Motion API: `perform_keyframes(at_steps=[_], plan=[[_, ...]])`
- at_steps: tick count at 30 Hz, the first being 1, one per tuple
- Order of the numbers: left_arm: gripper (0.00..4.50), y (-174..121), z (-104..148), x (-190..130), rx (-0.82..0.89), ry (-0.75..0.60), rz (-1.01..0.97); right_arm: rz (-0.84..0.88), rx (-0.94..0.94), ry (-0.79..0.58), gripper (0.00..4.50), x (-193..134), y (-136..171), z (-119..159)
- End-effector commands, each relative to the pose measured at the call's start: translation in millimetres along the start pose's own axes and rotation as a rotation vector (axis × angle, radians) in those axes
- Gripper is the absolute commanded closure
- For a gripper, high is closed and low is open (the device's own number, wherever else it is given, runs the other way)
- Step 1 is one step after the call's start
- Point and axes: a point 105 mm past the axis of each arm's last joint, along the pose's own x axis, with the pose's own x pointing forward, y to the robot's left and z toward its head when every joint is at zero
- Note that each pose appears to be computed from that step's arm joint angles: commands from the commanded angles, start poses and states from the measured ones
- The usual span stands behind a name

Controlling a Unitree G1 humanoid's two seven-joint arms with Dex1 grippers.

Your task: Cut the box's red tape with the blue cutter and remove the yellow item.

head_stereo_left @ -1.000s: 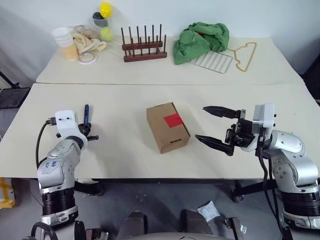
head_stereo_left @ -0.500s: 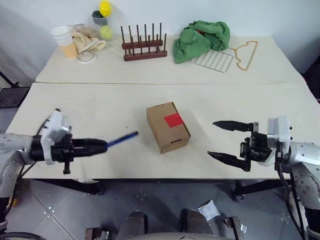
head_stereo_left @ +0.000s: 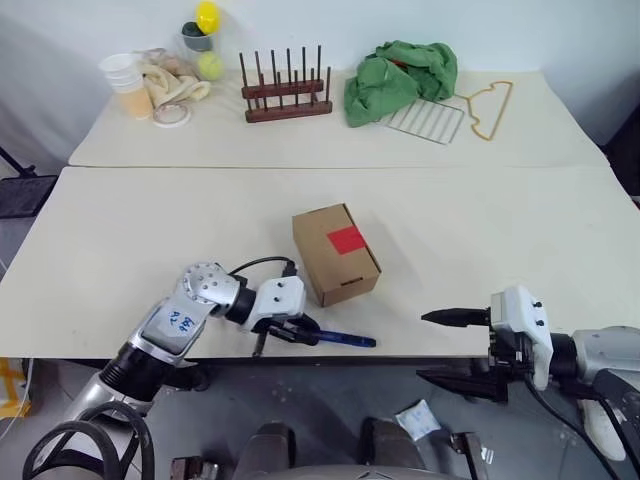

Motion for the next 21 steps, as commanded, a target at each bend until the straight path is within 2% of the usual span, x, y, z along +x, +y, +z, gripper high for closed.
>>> perform_keyframes(at_steps=[1, 4, 11, 21], plan=[[4.03, -5, -5, 9, -0.04, 0.079, -0.009, 0.007, -0.033, 0.018, 0.92, 11, 2, 1], [4.03, 3, -2, 9, -0.077, 0.097, 0.056, -0.004, -0.046, 0.025, 2.0, 22, -3, 1], [4.03, 0, 0, 11, -0.11, 0.137, 0.048, -0.019, -0.105, 0.101, 4.48, 46, -22, -12], [4.03, -10, 0, 19, -0.118, 0.158, 0.031, -0.013, -0.145, 0.069, 4.49, 76, -36, -9]])
